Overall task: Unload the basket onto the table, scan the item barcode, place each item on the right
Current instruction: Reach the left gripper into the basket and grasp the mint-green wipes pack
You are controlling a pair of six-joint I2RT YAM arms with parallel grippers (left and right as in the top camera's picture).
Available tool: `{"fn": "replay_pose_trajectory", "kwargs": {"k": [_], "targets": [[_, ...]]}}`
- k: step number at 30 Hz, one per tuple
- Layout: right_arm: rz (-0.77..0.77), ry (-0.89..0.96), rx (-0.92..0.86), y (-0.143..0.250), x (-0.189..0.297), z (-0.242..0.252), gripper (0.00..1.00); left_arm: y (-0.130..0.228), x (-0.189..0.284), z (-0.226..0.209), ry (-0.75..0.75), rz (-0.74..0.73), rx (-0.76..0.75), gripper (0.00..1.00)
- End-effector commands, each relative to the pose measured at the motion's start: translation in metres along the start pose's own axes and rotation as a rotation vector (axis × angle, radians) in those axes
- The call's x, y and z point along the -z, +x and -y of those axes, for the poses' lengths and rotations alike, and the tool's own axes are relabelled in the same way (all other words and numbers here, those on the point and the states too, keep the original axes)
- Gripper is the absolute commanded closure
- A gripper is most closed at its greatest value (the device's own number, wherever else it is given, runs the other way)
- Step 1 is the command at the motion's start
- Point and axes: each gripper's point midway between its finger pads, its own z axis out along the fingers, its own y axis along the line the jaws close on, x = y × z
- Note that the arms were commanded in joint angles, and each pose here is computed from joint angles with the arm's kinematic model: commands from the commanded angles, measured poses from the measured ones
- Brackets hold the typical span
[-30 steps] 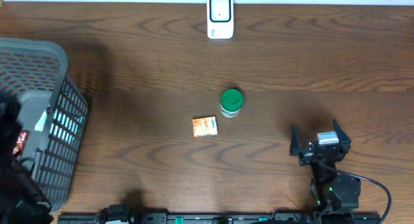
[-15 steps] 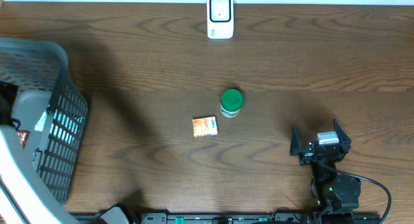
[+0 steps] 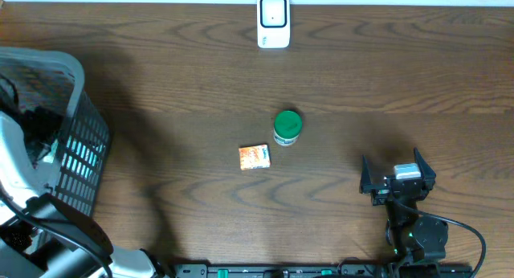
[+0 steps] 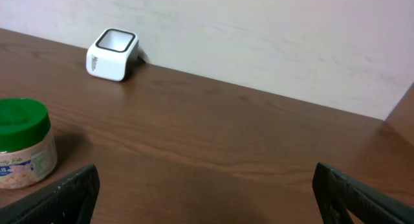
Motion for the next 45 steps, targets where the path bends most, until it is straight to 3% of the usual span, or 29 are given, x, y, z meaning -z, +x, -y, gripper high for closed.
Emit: {"fn": "replay_pose_trajectory", "kwargs": {"k": [1, 12, 22, 24, 25, 28, 31, 32, 33, 36, 40, 45], "targets": [[0.001, -0.004, -0.015, 0.0, 0.0, -0.001, 0.01, 0.017, -0.025, -0.005, 0.075, -0.076, -0.006, 0.02], [0.001, -0.004, -0.015, 0.0, 0.0, -0.001, 0.01, 0.037, -0.074, 0.005, 0.251, -0.139, 0.012, 0.02], [0.001, -0.004, -0.015, 0.0, 0.0, -0.001, 0.01, 0.078, -0.133, 0.02, 0.322, -0.376, 0.046, 0.01], [0.001, -0.004, -0.015, 0.0, 0.0, -0.001, 0.01, 0.082, -0.138, 0.022, 0.336, -0.401, 0.053, 0.17], [0.001, -0.004, -0.015, 0.0, 0.0, -0.001, 0.01, 0.082, -0.138, 0.022, 0.338, -0.401, 0.053, 0.3], [0.001, -0.004, -0.015, 0.0, 0.0, -0.001, 0.01, 0.074, -0.13, 0.025, 0.35, -0.372, 0.046, 0.48], [0.001, -0.004, -0.015, 0.0, 0.0, -0.001, 0.01, 0.061, -0.113, 0.028, 0.375, -0.311, 0.035, 0.67], [0.001, -0.004, -0.015, 0.0, 0.0, -0.001, 0.01, 0.05, -0.095, 0.029, 0.397, -0.252, 0.03, 0.81], [0.001, -0.004, -0.015, 0.0, 0.0, -0.001, 0.01, 0.044, -0.086, 0.03, 0.408, -0.222, 0.028, 0.87], [0.001, -0.004, -0.015, 0.0, 0.0, -0.001, 0.01, 0.023, -0.049, 0.03, 0.45, -0.104, 0.026, 0.92], [0.001, -0.004, -0.015, 0.0, 0.0, -0.001, 0.01, -0.004, 0.026, 0.024, 0.518, 0.097, 0.065, 0.92], [0.001, -0.004, -0.015, 0.0, 0.0, -0.001, 0.01, -0.009, 0.127, 0.009, 0.621, 0.343, 0.14, 0.92]]}}
